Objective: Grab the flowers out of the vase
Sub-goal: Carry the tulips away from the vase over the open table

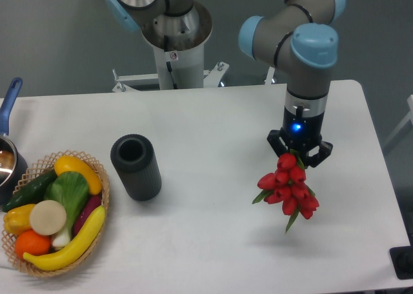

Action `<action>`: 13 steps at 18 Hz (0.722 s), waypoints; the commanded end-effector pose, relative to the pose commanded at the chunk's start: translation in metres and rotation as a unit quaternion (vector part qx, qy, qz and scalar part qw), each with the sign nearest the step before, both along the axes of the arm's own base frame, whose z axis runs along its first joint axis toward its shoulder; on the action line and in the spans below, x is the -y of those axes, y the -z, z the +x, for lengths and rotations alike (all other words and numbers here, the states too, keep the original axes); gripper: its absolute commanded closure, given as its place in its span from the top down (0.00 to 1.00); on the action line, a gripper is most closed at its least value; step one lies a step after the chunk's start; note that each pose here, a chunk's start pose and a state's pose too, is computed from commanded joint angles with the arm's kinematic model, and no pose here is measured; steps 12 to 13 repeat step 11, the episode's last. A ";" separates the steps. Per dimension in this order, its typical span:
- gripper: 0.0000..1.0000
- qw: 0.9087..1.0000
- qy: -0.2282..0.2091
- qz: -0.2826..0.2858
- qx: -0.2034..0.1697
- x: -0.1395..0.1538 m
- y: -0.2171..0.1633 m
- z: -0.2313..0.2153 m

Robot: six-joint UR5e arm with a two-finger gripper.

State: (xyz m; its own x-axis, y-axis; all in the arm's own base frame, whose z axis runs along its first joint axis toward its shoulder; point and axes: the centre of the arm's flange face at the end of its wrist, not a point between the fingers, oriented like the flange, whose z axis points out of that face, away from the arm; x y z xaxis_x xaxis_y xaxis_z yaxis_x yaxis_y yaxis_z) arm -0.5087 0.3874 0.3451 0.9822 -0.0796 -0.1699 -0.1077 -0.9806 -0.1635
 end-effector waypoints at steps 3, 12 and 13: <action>0.10 1.000 0.007 -0.017 0.025 -0.004 -0.010 -0.008; 0.11 0.999 0.009 -0.022 0.032 -0.007 -0.006 -0.007; 0.11 0.999 0.009 -0.022 0.032 -0.007 -0.006 -0.007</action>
